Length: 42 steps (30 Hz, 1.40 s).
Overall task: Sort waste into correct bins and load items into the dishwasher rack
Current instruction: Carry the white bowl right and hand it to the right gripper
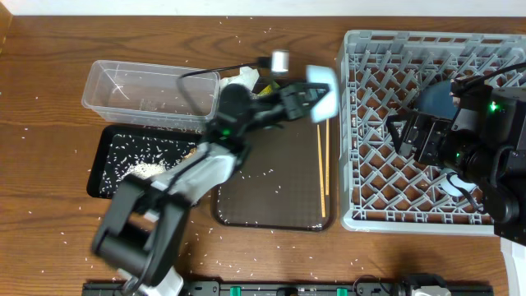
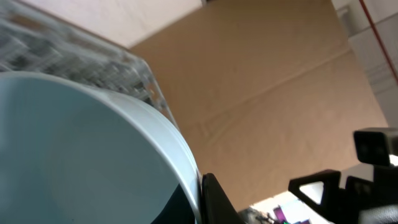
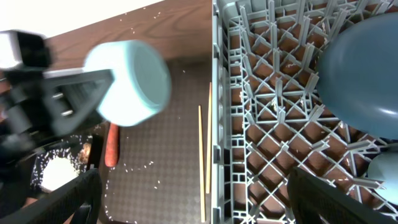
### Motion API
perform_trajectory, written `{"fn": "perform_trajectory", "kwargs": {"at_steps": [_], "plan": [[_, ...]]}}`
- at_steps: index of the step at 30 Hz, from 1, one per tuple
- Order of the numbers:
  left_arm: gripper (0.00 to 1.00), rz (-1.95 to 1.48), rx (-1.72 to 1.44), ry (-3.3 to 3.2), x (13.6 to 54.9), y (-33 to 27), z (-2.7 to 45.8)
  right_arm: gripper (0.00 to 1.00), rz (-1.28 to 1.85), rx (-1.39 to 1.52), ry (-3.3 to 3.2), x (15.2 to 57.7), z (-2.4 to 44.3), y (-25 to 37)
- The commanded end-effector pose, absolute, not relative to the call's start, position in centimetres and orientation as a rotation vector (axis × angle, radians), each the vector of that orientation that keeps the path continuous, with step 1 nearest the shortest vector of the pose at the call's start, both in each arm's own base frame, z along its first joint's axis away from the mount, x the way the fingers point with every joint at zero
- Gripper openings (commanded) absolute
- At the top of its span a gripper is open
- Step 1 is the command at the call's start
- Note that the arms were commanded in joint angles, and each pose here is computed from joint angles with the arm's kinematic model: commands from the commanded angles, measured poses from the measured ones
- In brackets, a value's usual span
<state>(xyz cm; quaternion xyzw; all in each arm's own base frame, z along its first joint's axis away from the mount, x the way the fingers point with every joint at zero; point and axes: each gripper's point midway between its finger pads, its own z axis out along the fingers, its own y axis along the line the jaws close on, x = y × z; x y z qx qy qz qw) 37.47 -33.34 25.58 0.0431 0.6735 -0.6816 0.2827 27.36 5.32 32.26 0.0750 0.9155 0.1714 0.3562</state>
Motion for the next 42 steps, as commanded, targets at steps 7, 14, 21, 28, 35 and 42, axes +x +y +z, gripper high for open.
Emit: {"fn": "perform_trajectory", "kwargs": {"at_steps": [7, 14, 21, 28, 35, 42], "plan": [[0.06, -2.020, 0.262, 1.820, 37.6, -42.9, 24.9, 0.87, 0.428, 0.232, 2.363, 27.3, 32.4, 4.6], [0.06, -2.091, 0.270, 1.868, 37.3, -46.6, 22.5, 0.87, 0.425, 0.241, 2.400, 26.6, 31.8, 4.6], [0.06, -2.150, 0.256, 1.859, 36.6, -47.4, 21.5, 0.87, 0.413, 0.238, 2.416, 26.4, 31.5, 4.5], [0.06, -2.158, 0.246, 1.866, 36.7, -47.3, 21.5, 0.87, 0.412, 0.237, 2.416, 26.4, 31.5, 4.5], [0.06, -2.157, 0.258, 1.881, 36.7, -47.1, 21.2, 0.87, 0.411, 0.233, 2.416, 26.4, 31.5, 4.5], [0.06, -2.103, 0.257, 1.964, 37.6, -46.3, 19.3, 0.87, 0.411, 0.234, 2.416, 26.4, 31.5, 4.5]]}}
